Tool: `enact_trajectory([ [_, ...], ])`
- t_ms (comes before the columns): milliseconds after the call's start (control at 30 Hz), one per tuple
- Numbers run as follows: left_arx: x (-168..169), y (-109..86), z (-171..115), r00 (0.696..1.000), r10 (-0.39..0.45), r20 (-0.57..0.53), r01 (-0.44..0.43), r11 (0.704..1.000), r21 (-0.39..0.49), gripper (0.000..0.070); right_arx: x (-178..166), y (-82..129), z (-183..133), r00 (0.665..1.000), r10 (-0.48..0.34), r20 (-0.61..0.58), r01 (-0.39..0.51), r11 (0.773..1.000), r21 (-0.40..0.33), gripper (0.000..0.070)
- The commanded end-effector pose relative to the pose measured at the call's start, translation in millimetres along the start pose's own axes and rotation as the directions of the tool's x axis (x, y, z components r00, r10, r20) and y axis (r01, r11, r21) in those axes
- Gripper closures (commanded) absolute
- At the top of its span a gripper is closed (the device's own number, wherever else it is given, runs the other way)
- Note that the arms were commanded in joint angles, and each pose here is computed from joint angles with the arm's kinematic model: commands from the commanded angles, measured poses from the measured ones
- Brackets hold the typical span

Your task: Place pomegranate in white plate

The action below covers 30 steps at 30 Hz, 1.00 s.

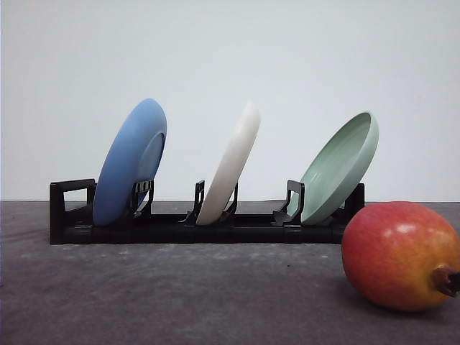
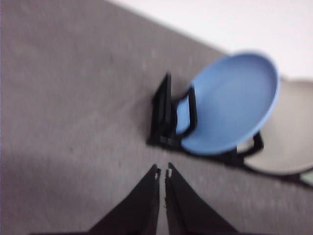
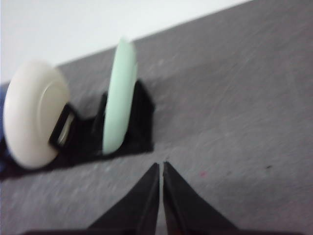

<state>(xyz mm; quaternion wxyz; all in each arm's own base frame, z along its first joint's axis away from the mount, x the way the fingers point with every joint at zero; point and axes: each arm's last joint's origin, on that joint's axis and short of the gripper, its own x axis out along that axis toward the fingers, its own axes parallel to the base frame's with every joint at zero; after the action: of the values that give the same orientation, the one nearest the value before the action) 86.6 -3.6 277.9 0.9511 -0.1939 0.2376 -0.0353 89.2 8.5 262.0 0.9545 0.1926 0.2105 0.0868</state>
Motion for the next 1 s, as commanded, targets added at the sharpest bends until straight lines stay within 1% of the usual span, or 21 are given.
enact_trajectory([
  [0, 0, -3.4, 6, 0.999, -0.039, -0.017, 0.039, 0.999, 0.035, 0.0697, 3, 2, 4, 0.999, 0.025, -0.024, -0.026, 0.999, -0.029, 0.0693],
  [100, 8, -6.0, 9, 0.993, -0.087, -0.082, 0.090, 0.995, 0.040, 0.0697, 11, 2, 3, 0.996, 0.033, -0.078, -0.036, 0.999, -0.036, 0.0693],
  [133, 11, -7.2, 10, 0.991, -0.093, -0.101, 0.097, 0.994, 0.041, 0.0697, 13, 3, 3, 0.995, 0.033, -0.091, -0.038, 0.998, -0.048, 0.0693],
  [200, 15, -10.4, 11, 0.986, -0.108, -0.128, 0.116, 0.991, 0.063, 0.0697, 16, 5, 2, 0.993, 0.045, -0.111, -0.054, 0.995, -0.084, 0.0693],
  [300, 19, -18.4, 12, 0.976, -0.159, -0.148, 0.176, 0.978, 0.111, 0.0697, 19, 11, 0, 0.988, 0.077, -0.131, -0.095, 0.985, -0.142, 0.0693],
  [367, 19, -25.0, 14, 0.970, -0.190, -0.154, 0.216, 0.960, 0.178, 0.0697, 19, 15, -1, 0.984, 0.112, -0.141, -0.137, 0.974, -0.178, 0.0693],
  [433, 19, -31.6, 15, 0.964, -0.211, -0.162, 0.248, 0.933, 0.261, 0.0697, 20, 19, -2, 0.979, 0.146, -0.145, -0.175, 0.962, -0.210, 0.0693],
  [467, 18, -34.2, 16, 0.961, -0.222, -0.166, 0.264, 0.915, 0.304, 0.0697, 20, 21, -2, 0.977, 0.160, -0.144, -0.190, 0.955, -0.230, 0.0693],
  [533, 17, -38.9, 16, 0.953, -0.247, -0.176, 0.298, 0.870, 0.393, 0.0697, 20, 24, -1, 0.974, 0.183, -0.138, -0.214, 0.939, -0.269, 0.0693],
  [600, 16, -41.2, 16, 0.948, -0.262, -0.182, 0.316, 0.845, 0.431, 0.0697, 19, 25, -1, 0.972, 0.194, -0.134, -0.224, 0.933, -0.280, 0.0693],
  [667, 16, -42.1, 16, 0.945, -0.269, -0.185, 0.324, 0.839, 0.437, 0.0689, 19, 25, 0, 0.972, 0.195, -0.132, -0.225, 0.933, -0.281, 0.0690],
  [700, 16, -42.3, 16, 0.944, -0.272, -0.185, 0.327, 0.838, 0.437, 0.0655, 19, 25, 0, 0.972, 0.196, -0.133, -0.227, 0.933, -0.281, 0.0672],
  [733, 16, -42.5, 16, 0.944, -0.275, -0.184, 0.330, 0.837, 0.438, 0.0592, 19, 25, 0, 0.971, 0.198, -0.134, -0.229, 0.932, -0.281, 0.0634],
  [800, 16, -43.3, 17, 0.943, -0.286, -0.172, 0.333, 0.834, 0.440, 0.0412, 19, 25, -1, 0.971, 0.198, -0.134, -0.228, 0.932, -0.281, 0.0463],
  [833, 16, -43.8, 18, 0.942, -0.291, -0.164, 0.334, 0.832, 0.442, 0.0336, 19, 25, 0, 0.971, 0.198, -0.133, -0.229, 0.932, -0.281, 0.0377],
  [867, 16, -44.5, 19, 0.940, -0.302, -0.157, 0.340, 0.829, 0.444, 0.0319, 19, 25, 0, 0.971, 0.198, -0.133, -0.229, 0.932, -0.280, 0.0345],
  [900, 16, -45.2, 20, 0.937, -0.315, -0.152, 0.349, 0.825, 0.445, 0.0310, 19, 25, 0, 0.971, 0.198, -0.133, -0.229, 0.933, -0.279, 0.0328],
  [967, 15, -47.2, 21, 0.926, -0.349, -0.145, 0.376, 0.812, 0.447, 0.0310, 19, 25, 0, 0.971, 0.198, -0.133, -0.228, 0.933, -0.277, 0.0329],
])
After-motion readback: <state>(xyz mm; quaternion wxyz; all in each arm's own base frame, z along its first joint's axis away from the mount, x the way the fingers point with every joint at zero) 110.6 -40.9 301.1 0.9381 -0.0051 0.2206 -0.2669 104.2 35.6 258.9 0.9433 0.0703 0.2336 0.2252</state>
